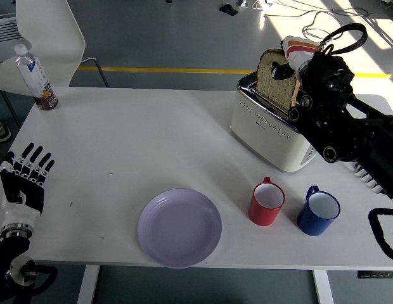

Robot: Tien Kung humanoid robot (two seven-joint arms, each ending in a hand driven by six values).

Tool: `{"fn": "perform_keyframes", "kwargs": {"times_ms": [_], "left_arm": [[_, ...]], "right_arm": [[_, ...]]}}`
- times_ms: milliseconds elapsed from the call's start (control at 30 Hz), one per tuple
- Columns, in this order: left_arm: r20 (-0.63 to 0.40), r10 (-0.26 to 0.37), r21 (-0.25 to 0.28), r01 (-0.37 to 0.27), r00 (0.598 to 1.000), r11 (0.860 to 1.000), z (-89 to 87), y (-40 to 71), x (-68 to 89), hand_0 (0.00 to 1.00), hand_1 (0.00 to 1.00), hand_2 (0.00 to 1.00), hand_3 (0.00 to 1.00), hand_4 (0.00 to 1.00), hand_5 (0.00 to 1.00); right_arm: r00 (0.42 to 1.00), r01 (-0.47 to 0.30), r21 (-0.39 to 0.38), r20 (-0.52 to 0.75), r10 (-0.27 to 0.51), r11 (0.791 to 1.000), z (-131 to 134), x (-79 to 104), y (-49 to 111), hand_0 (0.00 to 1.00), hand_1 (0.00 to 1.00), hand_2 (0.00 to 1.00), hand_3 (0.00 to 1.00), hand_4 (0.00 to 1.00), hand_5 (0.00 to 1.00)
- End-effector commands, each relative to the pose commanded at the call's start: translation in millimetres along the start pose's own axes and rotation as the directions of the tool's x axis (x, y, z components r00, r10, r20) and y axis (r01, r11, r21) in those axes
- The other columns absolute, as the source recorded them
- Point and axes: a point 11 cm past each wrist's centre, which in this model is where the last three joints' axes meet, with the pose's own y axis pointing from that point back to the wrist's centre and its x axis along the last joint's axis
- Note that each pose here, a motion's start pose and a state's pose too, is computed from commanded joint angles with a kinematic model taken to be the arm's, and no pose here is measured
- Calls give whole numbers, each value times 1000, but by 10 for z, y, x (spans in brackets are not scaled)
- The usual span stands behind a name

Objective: Push plate across desktop,pick up the break from the machine,place the break in the plate

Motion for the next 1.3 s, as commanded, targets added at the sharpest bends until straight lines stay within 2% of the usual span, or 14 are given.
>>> {"fn": "perform_keyframes", "kwargs": {"times_ms": [33, 167, 300, 400, 500, 633, 700, 800, 833, 900, 1000, 1033, 1167, 1300], "left_arm": [[0, 0, 1, 0, 1000, 1000, -2, 0, 0, 791, 763, 816, 777, 537, 998], [0, 1, 0, -1, 1000, 1000, 1, 1, 4, 791, 763, 816, 777, 537, 998], [0, 3, -2, -3, 1000, 1000, 8, 2, 11, 791, 762, 816, 776, 537, 998], [0, 6, -1, -6, 1000, 1000, 7, 7, 22, 791, 762, 816, 776, 537, 998], [0, 7, -2, -7, 1000, 1000, 9, 7, 26, 790, 762, 815, 776, 537, 998], [0, 5, -3, -5, 1000, 1000, 14, 1, 19, 790, 762, 814, 776, 536, 998], [0, 7, -3, -7, 1000, 1000, 15, 3, 26, 790, 762, 814, 776, 536, 998], [2, 16, -3, -16, 1000, 1000, 9, 17, 57, 790, 762, 814, 776, 536, 998], [2, 16, -3, -16, 1000, 1000, 8, 18, 59, 791, 762, 814, 775, 536, 998], [3, 20, -2, -20, 1000, 1000, 0, 19, 69, 791, 762, 814, 775, 536, 998], [5, 17, 1, -17, 1000, 1000, -10, 17, 58, 791, 762, 814, 775, 536, 998], [6, 18, 1, -18, 1000, 1000, -9, 18, 63, 789, 761, 815, 775, 537, 998], [7, 24, 0, -24, 1000, 1000, -6, 26, 86, 789, 761, 815, 775, 537, 998], [9, 31, 1, -31, 999, 1000, -13, 32, 108, 789, 761, 814, 775, 536, 998]], "right_arm": [[999, -38, 9, -4, 38, 999, -7, 151, 17, 303, 347, 403, 455, 354, 162], [991, -132, 88, 12, 131, 987, -170, 532, 162, 303, 347, 403, 455, 354, 162], [988, -151, 178, 53, 144, 972, -306, 697, 351, 305, 346, 401, 455, 351, 159], [992, -120, 250, 69, 106, 961, -424, 679, 503, 305, 346, 401, 455, 351, 159], [997, -30, 345, 83, 1, 938, -592, 506, 698, 300, 342, 399, 454, 340, 153], [985, 123, 423, 61, -163, 898, -706, 136, 904, 303, 340, 396, 452, 328, 158], [967, 207, 450, 43, -252, 869, -755, -91, 1006, 303, 340, 396, 452, 328, 158], [925, 320, 489, 22, -378, 812, -880, -497, 1180, 303, 340, 396, 452, 328, 158], [918, 341, 490, 12, -397, 802, -886, -573, 1207, 297, 338, 393, 447, 313, 170], [880, 424, 493, -29, -474, 759, -957, -921, 1335, 297, 338, 393, 447, 313, 170], [842, 499, 492, -82, -533, 713, -987, -1253, 1492, 297, 338, 393, 447, 313, 170], [820, 532, 490, -96, -564, 691, -992, -1379, 1563, 297, 338, 393, 447, 309, 170], [772, 587, 492, -101, -627, 643, -996, -1595, 1715, 297, 338, 393, 447, 309, 170], [742, 614, 494, -94, -664, 616, -1008, -1720, 1805, 298, 336, 392, 446, 305, 174]]}}
